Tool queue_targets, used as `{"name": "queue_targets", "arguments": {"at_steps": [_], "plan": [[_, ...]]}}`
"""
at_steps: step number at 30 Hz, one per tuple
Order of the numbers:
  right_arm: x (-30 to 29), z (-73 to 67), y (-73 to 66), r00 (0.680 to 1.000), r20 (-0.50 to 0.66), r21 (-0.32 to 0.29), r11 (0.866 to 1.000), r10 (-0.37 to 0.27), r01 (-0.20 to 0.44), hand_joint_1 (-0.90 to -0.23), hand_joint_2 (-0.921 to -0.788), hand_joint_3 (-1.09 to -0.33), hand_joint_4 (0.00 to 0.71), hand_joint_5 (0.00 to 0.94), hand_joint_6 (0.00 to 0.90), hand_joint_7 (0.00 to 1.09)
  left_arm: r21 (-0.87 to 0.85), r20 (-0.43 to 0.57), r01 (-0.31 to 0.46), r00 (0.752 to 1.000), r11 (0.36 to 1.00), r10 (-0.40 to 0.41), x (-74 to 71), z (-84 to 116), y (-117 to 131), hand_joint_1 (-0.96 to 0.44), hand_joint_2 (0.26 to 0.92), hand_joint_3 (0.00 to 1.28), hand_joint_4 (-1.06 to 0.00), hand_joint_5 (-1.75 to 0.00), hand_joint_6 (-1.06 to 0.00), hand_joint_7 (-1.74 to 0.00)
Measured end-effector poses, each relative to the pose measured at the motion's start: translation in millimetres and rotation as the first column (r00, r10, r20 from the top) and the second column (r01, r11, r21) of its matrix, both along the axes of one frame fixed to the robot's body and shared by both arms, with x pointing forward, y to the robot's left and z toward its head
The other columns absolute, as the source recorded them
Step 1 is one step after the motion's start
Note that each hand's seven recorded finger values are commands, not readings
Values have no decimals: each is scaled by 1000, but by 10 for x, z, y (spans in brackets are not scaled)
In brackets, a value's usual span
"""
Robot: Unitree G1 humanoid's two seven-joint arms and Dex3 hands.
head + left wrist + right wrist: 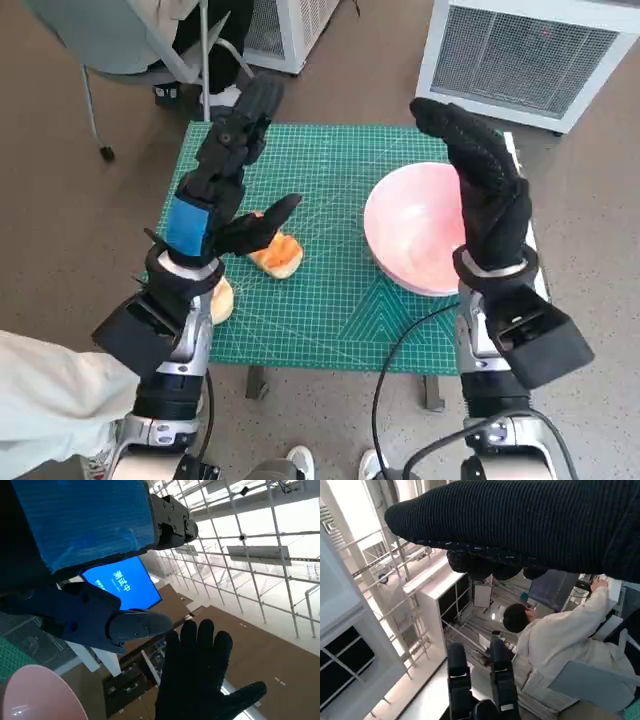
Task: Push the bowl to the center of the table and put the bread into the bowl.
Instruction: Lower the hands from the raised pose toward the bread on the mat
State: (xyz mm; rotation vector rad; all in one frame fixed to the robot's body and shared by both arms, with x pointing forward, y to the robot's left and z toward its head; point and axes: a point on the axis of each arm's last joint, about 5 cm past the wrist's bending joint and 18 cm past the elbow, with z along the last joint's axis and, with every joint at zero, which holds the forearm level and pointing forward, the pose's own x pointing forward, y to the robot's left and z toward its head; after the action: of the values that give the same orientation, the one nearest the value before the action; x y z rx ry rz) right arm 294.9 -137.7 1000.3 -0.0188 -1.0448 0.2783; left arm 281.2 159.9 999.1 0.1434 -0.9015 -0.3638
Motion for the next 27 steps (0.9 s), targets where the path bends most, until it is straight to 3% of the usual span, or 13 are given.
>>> {"name": "queue_targets", "arguments": {"at_steps": [8,13,16,20,27], "plan": [[9,-11,-84,1000,-4,1,1000,-27,27,-579,-921,-828,317,96,-1,728,0,0,0,1000,1000,0,1,-1,-1,-392,921,398,-223,-1,-260,-49],[37,-38,-292,995,-16,-7,995,-98,98,-566,-921,-849,314,92,-1,723,2,0,-2,1000,1000,2,0,1,6,-403,921,395,-224,-1,-261,-49],[58,-53,-444,986,-33,11,986,-165,166,-554,-921,-868,311,91,-1,719,3,1,-5,1000,1000,5,0,2,15,-408,921,393,-224,-1,-261,-48],[67,-89,-623,959,-75,62,959,-273,278,-541,-921,-878,307,93,-1,731,4,10,-11,1000,1000,11,-5,4,33,-406,921,391,-225,-1,-262,-48],[86,-248,-872,877,-214,106,883,-429,458,-525,-921,-874,300,92,-1,746,-4,19,-24,1000,1000,25,-12,-5,43,-398,921,390,-225,-1,-267,-47]]}}
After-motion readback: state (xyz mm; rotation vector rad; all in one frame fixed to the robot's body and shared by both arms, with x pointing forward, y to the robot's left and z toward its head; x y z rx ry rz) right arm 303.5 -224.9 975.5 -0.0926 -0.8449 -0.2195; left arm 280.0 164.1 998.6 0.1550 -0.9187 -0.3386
